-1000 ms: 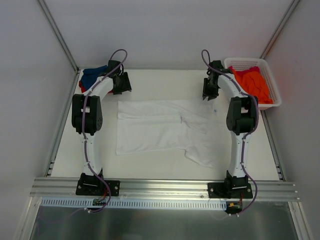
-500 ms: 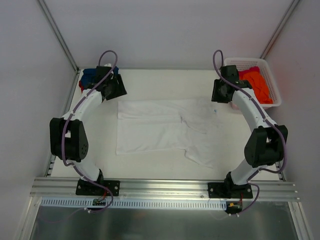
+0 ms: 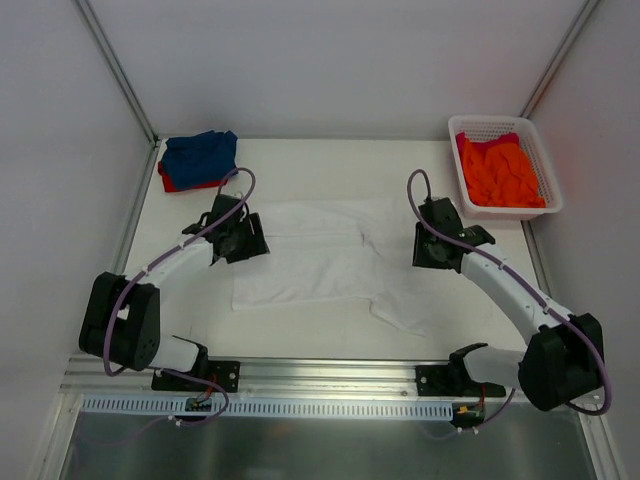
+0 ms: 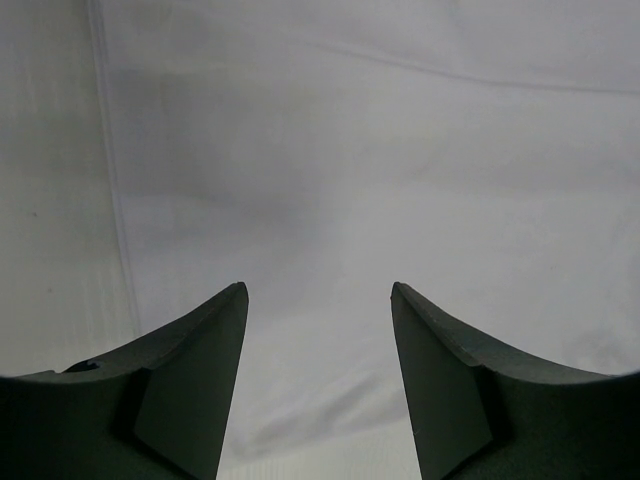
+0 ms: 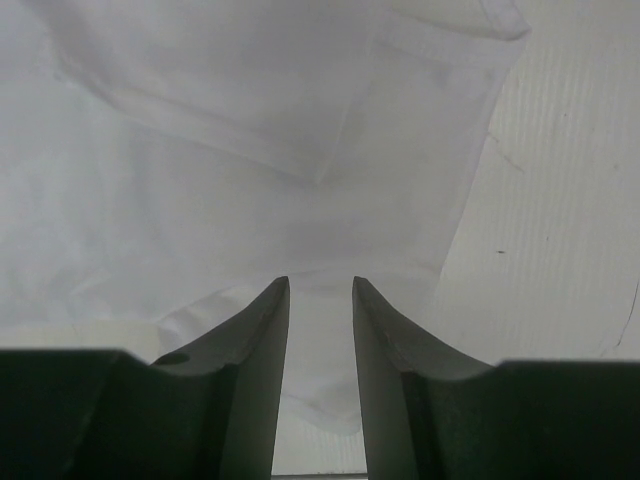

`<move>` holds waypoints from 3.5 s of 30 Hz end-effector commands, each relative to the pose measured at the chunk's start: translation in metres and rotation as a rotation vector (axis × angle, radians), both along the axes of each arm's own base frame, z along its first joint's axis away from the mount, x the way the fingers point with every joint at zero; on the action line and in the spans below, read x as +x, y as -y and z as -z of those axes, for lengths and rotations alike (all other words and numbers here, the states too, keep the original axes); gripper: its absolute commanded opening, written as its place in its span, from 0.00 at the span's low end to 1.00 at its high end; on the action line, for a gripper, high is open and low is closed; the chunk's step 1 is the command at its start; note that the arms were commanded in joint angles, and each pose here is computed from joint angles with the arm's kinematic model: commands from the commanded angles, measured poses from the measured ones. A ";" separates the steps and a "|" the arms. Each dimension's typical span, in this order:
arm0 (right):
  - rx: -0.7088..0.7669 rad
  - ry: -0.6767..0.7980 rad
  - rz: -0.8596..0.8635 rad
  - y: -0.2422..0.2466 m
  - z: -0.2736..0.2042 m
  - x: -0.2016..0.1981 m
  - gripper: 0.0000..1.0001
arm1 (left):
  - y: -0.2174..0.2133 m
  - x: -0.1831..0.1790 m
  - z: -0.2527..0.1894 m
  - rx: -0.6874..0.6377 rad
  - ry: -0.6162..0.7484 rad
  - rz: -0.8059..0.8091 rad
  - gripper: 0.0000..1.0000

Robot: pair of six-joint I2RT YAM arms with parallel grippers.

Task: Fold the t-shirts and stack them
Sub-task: Fold the tshirt

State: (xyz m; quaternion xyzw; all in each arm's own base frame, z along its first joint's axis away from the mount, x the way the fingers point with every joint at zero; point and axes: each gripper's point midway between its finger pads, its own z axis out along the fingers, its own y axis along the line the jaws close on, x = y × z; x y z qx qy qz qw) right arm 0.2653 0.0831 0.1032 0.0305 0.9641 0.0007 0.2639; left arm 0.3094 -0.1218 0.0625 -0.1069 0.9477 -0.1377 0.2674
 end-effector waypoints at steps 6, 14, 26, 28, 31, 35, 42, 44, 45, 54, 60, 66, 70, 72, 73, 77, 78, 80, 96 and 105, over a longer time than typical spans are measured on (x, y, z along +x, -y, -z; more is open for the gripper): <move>-0.018 0.022 0.003 -0.011 0.014 -0.039 0.36 | -0.005 -0.026 -0.015 -0.071 0.102 -0.076 0.60; -0.031 -0.011 -0.027 -0.022 0.032 -0.064 0.36 | -0.018 -0.055 -0.003 -0.065 0.102 -0.119 0.59; -0.038 -0.027 -0.029 -0.015 0.042 -0.091 0.36 | -0.034 -0.101 -0.003 -0.076 0.097 -0.193 0.59; -0.035 -0.031 -0.039 -0.015 0.044 -0.095 0.36 | -0.036 -0.108 -0.002 -0.080 0.096 -0.199 0.59; -0.034 -0.041 -0.054 -0.016 0.047 -0.100 0.36 | -0.038 -0.118 0.001 -0.083 0.082 -0.209 0.58; -0.030 -0.050 -0.063 -0.016 0.051 -0.106 0.36 | -0.041 -0.127 0.003 -0.091 0.081 -0.230 0.58; -0.031 -0.068 -0.073 -0.018 0.053 -0.111 0.36 | -0.044 -0.137 0.011 -0.098 0.054 -0.273 0.57; -0.028 -0.073 -0.075 -0.020 0.054 -0.111 0.36 | -0.045 -0.138 0.014 -0.102 0.046 -0.291 0.57; -0.028 -0.077 -0.078 -0.020 0.055 -0.111 0.36 | -0.045 -0.141 0.019 -0.104 0.030 -0.294 0.57; 0.017 -0.054 -0.090 -0.029 0.049 -0.108 0.36 | -0.047 -0.150 0.035 -0.072 -0.035 -0.352 0.56; 0.033 -0.036 -0.102 -0.030 0.043 -0.108 0.36 | -0.054 -0.151 0.046 -0.011 -0.044 -0.412 0.56; 0.045 -0.017 -0.105 -0.030 0.037 -0.106 0.37 | -0.060 -0.148 0.051 0.026 -0.023 -0.439 0.53; 0.048 -0.018 -0.109 -0.031 0.037 -0.107 0.37 | -0.061 -0.142 0.048 0.025 0.011 -0.445 0.53; 0.053 -0.015 -0.107 -0.031 0.036 -0.107 0.37 | -0.061 -0.142 0.049 0.026 0.010 -0.443 0.51; 0.054 -0.014 -0.107 -0.031 0.035 -0.108 0.37 | -0.061 -0.142 0.049 0.027 0.008 -0.443 0.49; 0.052 -0.014 -0.102 -0.029 0.036 -0.110 0.37 | -0.060 -0.143 0.050 0.026 0.006 -0.442 0.39; 0.050 -0.016 -0.099 -0.028 0.036 -0.110 0.37 | -0.060 -0.143 0.050 0.025 0.009 -0.442 0.39; 0.049 -0.017 -0.098 -0.028 0.036 -0.110 0.37 | -0.061 -0.143 0.050 0.028 0.010 -0.442 0.36; 0.040 -0.021 -0.076 -0.018 0.034 -0.121 0.37 | -0.064 -0.142 0.057 0.034 0.011 -0.478 0.09; 0.017 -0.064 -0.025 -0.003 0.042 -0.141 0.38 | -0.064 -0.141 0.056 0.035 0.015 -0.477 0.00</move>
